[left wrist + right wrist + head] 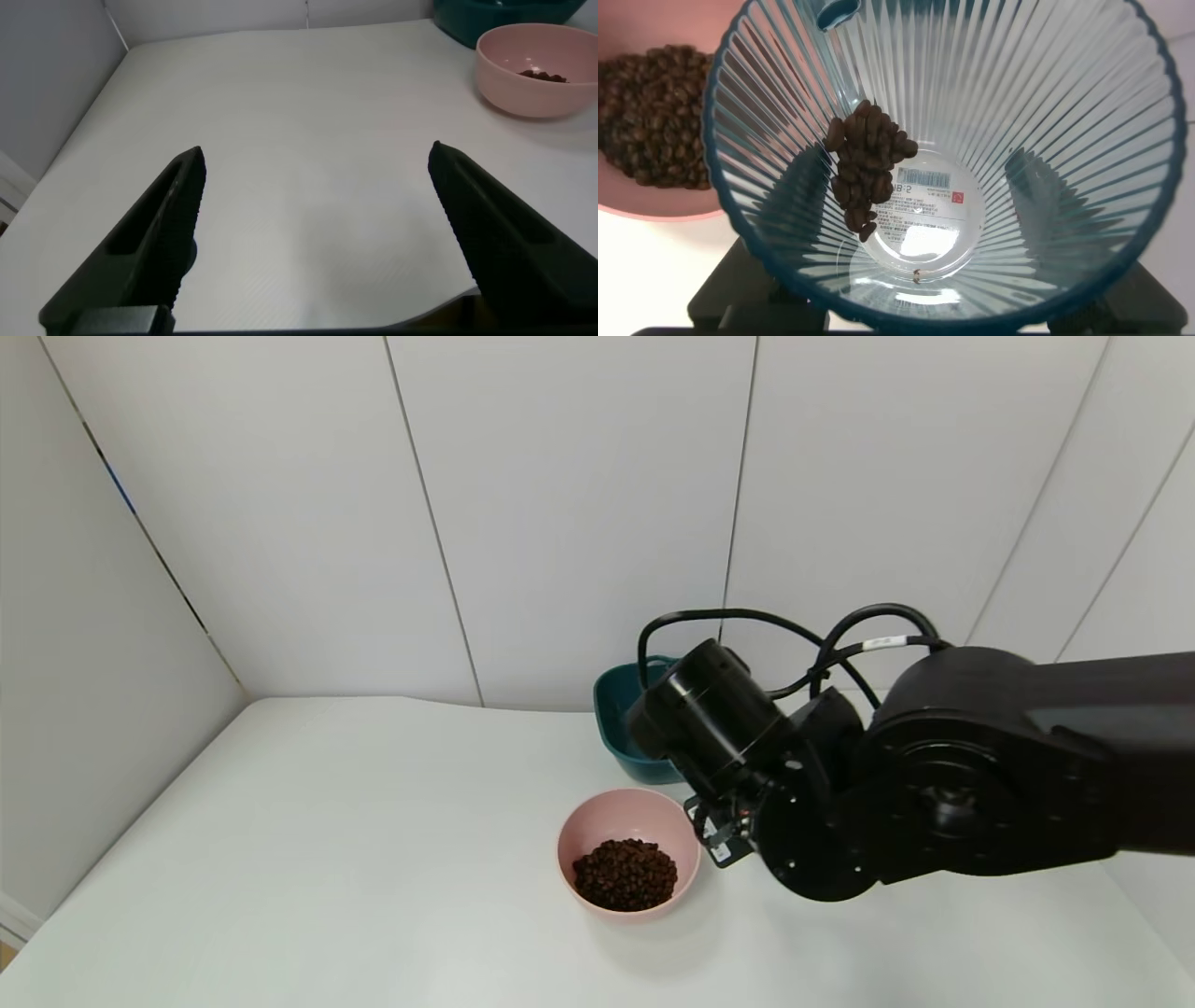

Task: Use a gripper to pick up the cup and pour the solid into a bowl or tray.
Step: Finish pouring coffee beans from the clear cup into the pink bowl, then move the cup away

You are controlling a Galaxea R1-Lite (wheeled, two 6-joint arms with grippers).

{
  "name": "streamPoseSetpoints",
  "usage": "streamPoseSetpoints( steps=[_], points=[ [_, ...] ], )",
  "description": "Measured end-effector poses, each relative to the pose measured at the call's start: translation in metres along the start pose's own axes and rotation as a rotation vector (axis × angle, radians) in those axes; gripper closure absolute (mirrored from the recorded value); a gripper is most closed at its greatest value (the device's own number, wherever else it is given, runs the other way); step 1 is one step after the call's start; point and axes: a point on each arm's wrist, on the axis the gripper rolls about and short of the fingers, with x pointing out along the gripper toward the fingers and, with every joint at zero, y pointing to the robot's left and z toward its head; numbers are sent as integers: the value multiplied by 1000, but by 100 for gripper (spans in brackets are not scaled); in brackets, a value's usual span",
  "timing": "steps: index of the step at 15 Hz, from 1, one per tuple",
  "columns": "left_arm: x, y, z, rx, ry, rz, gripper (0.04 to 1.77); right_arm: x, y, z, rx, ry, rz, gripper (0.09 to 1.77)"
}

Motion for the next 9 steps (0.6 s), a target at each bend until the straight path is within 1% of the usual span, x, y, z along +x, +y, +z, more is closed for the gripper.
streamPoseSetpoints(
  steps=[1,5,7,9],
  points=[
    [0,0,0,0,0,0,9,-5,-6,-1,46,-10,30,54],
    [0,0,0,0,0,-1,9,-16,-25,-5,203,-140,118,54],
    [0,0,0,0,0,0,9,-16,-38,-12,257,-181,131,54],
    [0,0,0,0,0,-1,9,-13,-49,-19,313,-225,118,54]
  ],
)
